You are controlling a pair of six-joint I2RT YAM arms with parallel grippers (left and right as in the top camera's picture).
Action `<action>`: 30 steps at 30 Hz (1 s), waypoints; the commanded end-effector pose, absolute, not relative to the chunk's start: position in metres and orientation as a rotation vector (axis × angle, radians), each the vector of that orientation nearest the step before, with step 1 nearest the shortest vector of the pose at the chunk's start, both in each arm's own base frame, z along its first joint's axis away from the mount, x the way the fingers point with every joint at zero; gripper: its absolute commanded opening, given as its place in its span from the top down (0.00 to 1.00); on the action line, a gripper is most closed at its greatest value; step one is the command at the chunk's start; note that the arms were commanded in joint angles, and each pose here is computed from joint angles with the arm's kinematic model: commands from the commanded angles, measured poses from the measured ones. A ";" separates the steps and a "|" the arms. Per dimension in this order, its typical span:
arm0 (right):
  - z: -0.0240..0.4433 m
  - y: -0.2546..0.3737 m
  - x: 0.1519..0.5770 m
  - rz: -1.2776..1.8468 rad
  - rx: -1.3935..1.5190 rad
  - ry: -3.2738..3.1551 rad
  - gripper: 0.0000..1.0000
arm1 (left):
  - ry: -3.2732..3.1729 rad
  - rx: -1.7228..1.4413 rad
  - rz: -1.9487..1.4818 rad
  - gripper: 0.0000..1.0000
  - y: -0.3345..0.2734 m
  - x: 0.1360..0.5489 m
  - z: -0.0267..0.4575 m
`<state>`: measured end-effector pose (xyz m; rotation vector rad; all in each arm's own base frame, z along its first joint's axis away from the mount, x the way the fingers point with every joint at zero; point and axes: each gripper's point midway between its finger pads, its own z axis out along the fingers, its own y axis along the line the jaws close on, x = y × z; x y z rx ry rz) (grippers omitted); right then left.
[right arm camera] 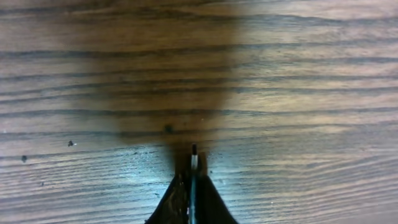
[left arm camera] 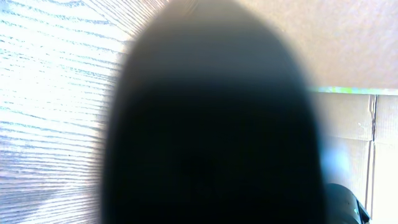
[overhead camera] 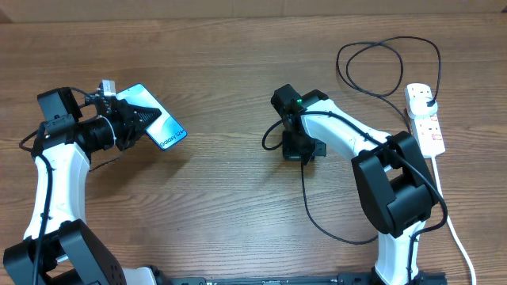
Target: Plug charger to phone and switch on socket
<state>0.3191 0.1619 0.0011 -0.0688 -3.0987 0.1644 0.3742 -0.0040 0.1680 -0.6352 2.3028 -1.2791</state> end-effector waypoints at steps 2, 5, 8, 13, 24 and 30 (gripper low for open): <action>-0.010 0.162 0.307 0.163 -0.080 -3.061 0.77 | 2.271 -0.562 -1.296 0.96 -0.008 0.375 0.184; -0.010 0.162 0.308 0.163 -0.074 -3.062 0.69 | 2.271 -0.561 -1.296 0.96 -0.008 0.375 0.184; -0.010 0.162 0.308 0.163 -0.074 -3.062 0.65 | 2.271 -0.561 -1.296 0.96 -0.008 0.375 0.184; -0.010 0.162 0.307 0.164 -0.075 -3.061 0.64 | 2.271 -0.561 -1.296 0.96 -0.008 0.375 0.184; -0.010 0.161 0.305 0.173 -0.074 -3.050 0.83 | 2.275 -0.559 -1.296 0.96 -0.008 0.374 0.184; -0.010 0.160 0.306 0.172 -0.075 -3.053 0.78 | 2.276 -0.559 -1.297 0.96 -0.008 0.374 0.183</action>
